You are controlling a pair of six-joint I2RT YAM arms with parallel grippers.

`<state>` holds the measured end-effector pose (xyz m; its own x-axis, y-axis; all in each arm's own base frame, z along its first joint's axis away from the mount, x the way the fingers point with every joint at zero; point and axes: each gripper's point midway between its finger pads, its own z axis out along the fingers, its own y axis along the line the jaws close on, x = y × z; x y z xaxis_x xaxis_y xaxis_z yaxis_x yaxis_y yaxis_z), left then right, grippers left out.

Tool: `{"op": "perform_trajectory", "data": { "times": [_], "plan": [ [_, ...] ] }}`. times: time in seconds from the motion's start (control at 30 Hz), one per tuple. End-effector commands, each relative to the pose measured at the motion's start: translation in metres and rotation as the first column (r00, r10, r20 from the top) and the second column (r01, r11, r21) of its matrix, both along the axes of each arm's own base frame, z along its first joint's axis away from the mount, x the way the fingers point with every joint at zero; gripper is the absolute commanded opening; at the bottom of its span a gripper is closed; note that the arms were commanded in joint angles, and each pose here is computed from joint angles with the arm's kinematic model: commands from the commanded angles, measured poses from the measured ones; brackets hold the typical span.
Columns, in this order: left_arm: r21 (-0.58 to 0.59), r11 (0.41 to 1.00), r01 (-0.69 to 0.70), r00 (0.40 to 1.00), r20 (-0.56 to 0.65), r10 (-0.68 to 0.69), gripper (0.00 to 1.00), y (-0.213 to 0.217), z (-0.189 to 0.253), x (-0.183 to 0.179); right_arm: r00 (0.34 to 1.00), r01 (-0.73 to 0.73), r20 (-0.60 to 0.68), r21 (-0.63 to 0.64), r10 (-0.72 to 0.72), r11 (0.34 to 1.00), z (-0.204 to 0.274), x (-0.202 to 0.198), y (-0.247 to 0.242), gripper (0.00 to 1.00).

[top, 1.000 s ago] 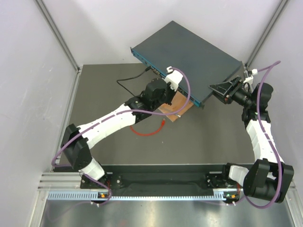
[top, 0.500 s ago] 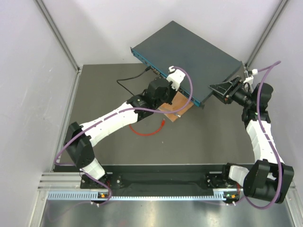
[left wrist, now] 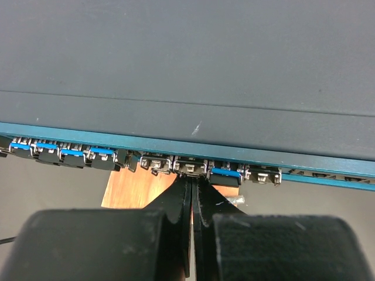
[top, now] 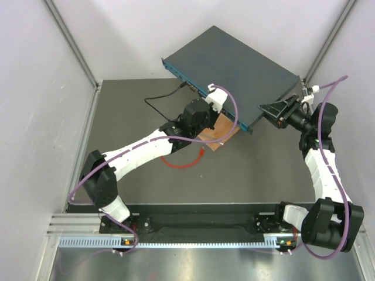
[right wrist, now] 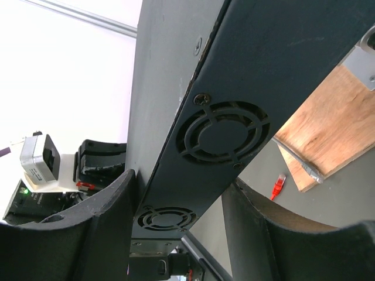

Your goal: Insert the plug into the switch port

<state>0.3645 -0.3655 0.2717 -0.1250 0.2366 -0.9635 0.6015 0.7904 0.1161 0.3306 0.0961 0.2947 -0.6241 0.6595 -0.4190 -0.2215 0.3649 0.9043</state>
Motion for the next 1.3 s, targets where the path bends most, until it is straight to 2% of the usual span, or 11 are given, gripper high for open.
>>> {"op": "perform_trajectory", "data": {
  "times": [0.0, 0.2, 0.43, 0.57, 0.63, 0.67, 0.93, 1.03, 1.13, 1.17, 1.27],
  "plan": [
    [-0.465, 0.876, 0.126, 0.925, 0.374, 0.065, 0.00, -0.018, 0.171, 0.008, 0.984, -0.156, 0.074, -0.111, 0.164, 0.982, -0.010, -0.019, 0.032, 0.00],
    [-0.441, 0.889, 0.124, 0.932, 0.359, 0.048, 0.00, -0.028, 0.169, 0.015, 0.982, -0.161, 0.077, -0.122, 0.171, 0.979, -0.012, -0.022, 0.035, 0.00],
    [-0.376, 0.910, 0.173, 0.948, 0.316, -0.049, 0.00, -0.035, 0.159, 0.004, 0.981, -0.164, 0.084, -0.129, 0.176, 0.978, -0.008, -0.020, 0.035, 0.00],
    [-0.329, 0.927, 0.179, 0.957, 0.279, -0.085, 0.00, -0.018, 0.153, -0.013, 0.980, -0.162, 0.095, -0.136, 0.175, 0.977, -0.001, -0.017, 0.033, 0.00],
    [-0.266, 0.945, 0.191, 0.965, 0.228, -0.131, 0.00, -0.012, 0.128, -0.023, 0.979, -0.160, 0.106, -0.139, 0.176, 0.977, 0.004, -0.013, 0.031, 0.00],
    [-0.272, 0.942, 0.198, 0.963, 0.232, -0.135, 0.01, -0.002, 0.137, -0.033, 0.979, -0.156, 0.108, -0.140, 0.171, 0.978, 0.005, -0.012, 0.029, 0.00],
    [-0.132, 0.976, 0.173, 0.985, 0.044, -0.169, 0.17, 0.058, 0.067, -0.084, 0.979, -0.132, 0.133, -0.147, 0.152, 0.980, 0.019, 0.002, 0.018, 0.00],
    [-0.095, 0.990, 0.100, 0.994, -0.039, -0.104, 0.23, 0.091, 0.042, -0.092, 0.980, -0.131, 0.133, -0.147, 0.151, 0.980, 0.019, 0.003, 0.016, 0.07],
    [-0.118, 0.992, -0.037, 0.988, -0.150, 0.019, 0.29, 0.129, 0.020, -0.092, 0.981, -0.127, 0.131, -0.148, 0.147, 0.981, 0.017, 0.004, 0.014, 0.27],
    [-0.115, 0.990, -0.076, 0.973, -0.226, 0.048, 0.34, 0.138, 0.002, -0.095, 0.981, -0.122, 0.132, -0.150, 0.143, 0.981, 0.018, 0.005, 0.013, 0.36],
    [-0.119, 0.978, -0.170, 0.939, -0.320, 0.124, 0.37, 0.161, -0.025, -0.094, 0.983, -0.117, 0.122, -0.153, 0.137, 0.981, 0.015, 0.005, 0.011, 0.57]
  ]
}}
